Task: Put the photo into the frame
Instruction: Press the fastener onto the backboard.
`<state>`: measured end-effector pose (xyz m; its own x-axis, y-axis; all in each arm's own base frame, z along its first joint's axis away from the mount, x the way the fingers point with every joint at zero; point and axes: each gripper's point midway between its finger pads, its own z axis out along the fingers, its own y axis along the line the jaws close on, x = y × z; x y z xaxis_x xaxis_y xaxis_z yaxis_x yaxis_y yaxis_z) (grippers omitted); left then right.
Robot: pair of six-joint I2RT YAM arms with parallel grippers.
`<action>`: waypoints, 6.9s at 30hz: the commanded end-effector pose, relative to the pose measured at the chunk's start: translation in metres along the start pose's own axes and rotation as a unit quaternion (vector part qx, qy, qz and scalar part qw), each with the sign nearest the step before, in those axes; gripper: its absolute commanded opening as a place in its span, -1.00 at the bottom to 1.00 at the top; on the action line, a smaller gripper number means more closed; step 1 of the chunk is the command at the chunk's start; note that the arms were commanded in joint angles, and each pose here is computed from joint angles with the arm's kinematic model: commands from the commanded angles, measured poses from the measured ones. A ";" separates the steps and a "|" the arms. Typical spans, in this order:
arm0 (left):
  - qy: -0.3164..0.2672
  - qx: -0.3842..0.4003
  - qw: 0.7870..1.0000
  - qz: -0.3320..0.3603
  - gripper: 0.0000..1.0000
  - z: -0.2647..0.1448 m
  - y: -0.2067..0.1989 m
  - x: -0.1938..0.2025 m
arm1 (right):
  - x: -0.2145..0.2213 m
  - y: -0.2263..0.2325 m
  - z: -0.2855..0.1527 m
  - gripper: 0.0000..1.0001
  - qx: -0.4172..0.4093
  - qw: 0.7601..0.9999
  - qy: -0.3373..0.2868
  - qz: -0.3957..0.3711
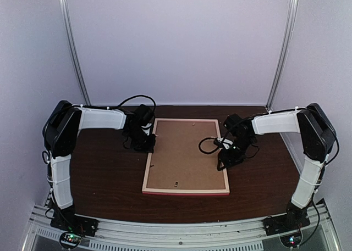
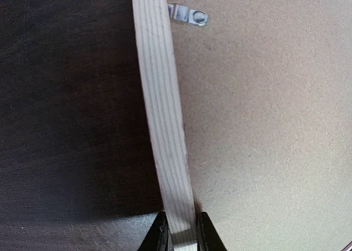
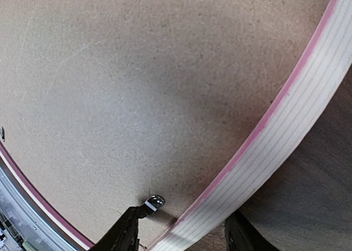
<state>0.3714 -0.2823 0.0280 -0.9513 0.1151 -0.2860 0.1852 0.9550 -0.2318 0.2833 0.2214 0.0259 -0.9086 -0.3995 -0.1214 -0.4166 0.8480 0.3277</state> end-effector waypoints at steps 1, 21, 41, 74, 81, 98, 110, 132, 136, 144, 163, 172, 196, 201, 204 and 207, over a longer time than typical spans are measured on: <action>0.002 0.013 1.000 0.022 -0.68 0.005 -0.006 -0.001 | 0.015 -0.005 0.013 0.06 0.014 0.999 0.036 0.000; 0.000 0.013 1.000 0.021 -0.67 0.003 -0.006 -0.003 | 0.026 -0.005 -0.003 0.09 0.003 1.000 0.014 0.022; 0.000 0.012 1.000 0.018 -0.67 0.002 -0.005 -0.001 | 0.017 -0.020 0.007 0.06 0.054 0.998 0.014 0.030; 0.000 0.012 1.000 0.021 -0.67 0.003 -0.006 -0.002 | -0.022 -0.024 0.018 0.00 0.092 0.993 -0.033 0.059; 0.001 0.012 1.000 0.022 -0.67 0.003 -0.006 -0.001 | -0.019 -0.026 0.020 -0.16 0.095 0.993 -0.025 0.067; 0.000 0.012 1.000 0.022 -0.67 0.002 -0.006 -0.001 | -0.007 -0.025 0.021 -0.40 0.071 0.995 -0.001 0.064; -0.001 0.012 1.000 0.022 -0.67 0.001 -0.005 -0.001 | -0.001 -0.035 0.019 -0.47 0.073 0.995 0.013 0.071; -0.004 0.010 1.000 0.023 -0.67 0.000 -0.005 -0.004 | 0.007 -0.045 0.013 -0.39 0.103 0.992 0.045 0.048; -0.004 0.010 1.000 0.022 -0.67 -0.001 -0.005 -0.004 | 0.011 -0.047 0.009 -0.40 0.110 0.992 0.056 0.036; -0.005 0.008 1.000 0.022 -0.67 -0.001 -0.005 -0.004 | 0.018 -0.047 0.009 -0.46 0.115 0.990 0.079 0.010; -0.004 0.007 1.000 0.022 -0.67 -0.002 -0.005 -0.005 | 0.012 -0.019 0.020 -0.32 0.067 0.994 0.084 -0.018; -0.004 0.008 1.000 0.023 -0.67 -0.002 -0.005 -0.005 | 0.016 -0.016 0.012 -0.21 0.067 0.992 0.096 -0.049; -0.003 0.008 1.000 0.025 -0.67 -0.002 -0.005 -0.005 | 0.023 -0.034 0.014 -0.58 0.110 0.983 0.133 -0.069; -0.002 0.009 1.000 0.025 -0.67 -0.002 -0.006 -0.004 | 0.017 -0.033 0.019 -0.37 0.080 0.989 0.116 -0.041; -0.001 0.010 1.000 0.025 -0.67 -0.002 -0.005 -0.003 | 0.013 -0.035 0.020 -0.32 0.056 0.993 0.103 -0.015; 0.002 0.010 1.000 0.025 -0.67 -0.001 -0.005 -0.002 | 0.011 -0.035 0.019 -0.31 0.035 0.995 0.092 0.000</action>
<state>0.3699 -0.2818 0.0283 -0.9502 0.1328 -0.2819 0.2003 0.9533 -0.2260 0.3085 0.2102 0.0235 -0.8836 -0.4647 -0.0574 -0.4642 0.8531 0.2382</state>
